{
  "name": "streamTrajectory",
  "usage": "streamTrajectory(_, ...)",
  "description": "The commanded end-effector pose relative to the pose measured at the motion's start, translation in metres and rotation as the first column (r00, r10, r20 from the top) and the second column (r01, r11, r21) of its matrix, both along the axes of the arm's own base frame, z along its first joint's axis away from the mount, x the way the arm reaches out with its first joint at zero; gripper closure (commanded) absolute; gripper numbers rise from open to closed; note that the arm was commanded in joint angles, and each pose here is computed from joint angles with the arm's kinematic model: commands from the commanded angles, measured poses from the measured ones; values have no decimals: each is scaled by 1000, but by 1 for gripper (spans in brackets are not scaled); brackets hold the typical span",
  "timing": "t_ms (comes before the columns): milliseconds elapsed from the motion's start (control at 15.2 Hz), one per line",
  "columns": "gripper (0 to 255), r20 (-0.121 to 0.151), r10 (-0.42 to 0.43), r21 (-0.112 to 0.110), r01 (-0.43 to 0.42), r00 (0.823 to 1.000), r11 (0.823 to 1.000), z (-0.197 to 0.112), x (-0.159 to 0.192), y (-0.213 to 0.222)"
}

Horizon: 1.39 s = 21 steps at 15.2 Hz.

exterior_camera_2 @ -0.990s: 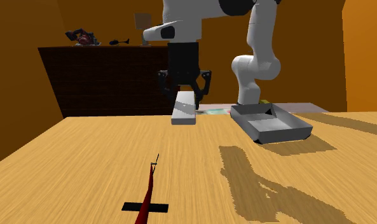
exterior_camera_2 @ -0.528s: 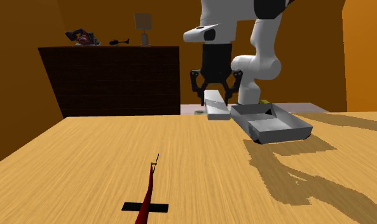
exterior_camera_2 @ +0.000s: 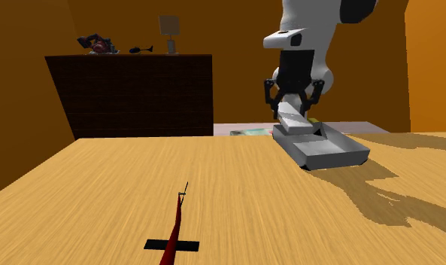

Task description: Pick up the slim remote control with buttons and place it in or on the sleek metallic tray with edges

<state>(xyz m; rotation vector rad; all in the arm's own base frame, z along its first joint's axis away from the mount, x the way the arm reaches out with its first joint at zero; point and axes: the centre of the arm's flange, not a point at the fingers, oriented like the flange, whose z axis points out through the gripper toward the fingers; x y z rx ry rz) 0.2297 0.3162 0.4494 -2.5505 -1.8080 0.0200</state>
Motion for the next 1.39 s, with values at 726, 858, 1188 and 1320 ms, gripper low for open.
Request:
streamTrajectory(726,255,0,-1,0,1,1000,1000,-22,-117,-19)
streamTrajectory(858,255,0,-1,0,1,1000,1000,-32,-117,-19)
streamTrajectory(1188,255,0,-1,0,1,1000,1000,-59,-117,-19)
streamTrajectory(1320,255,0,-1,0,1,1000,1000,-71,-117,-19)
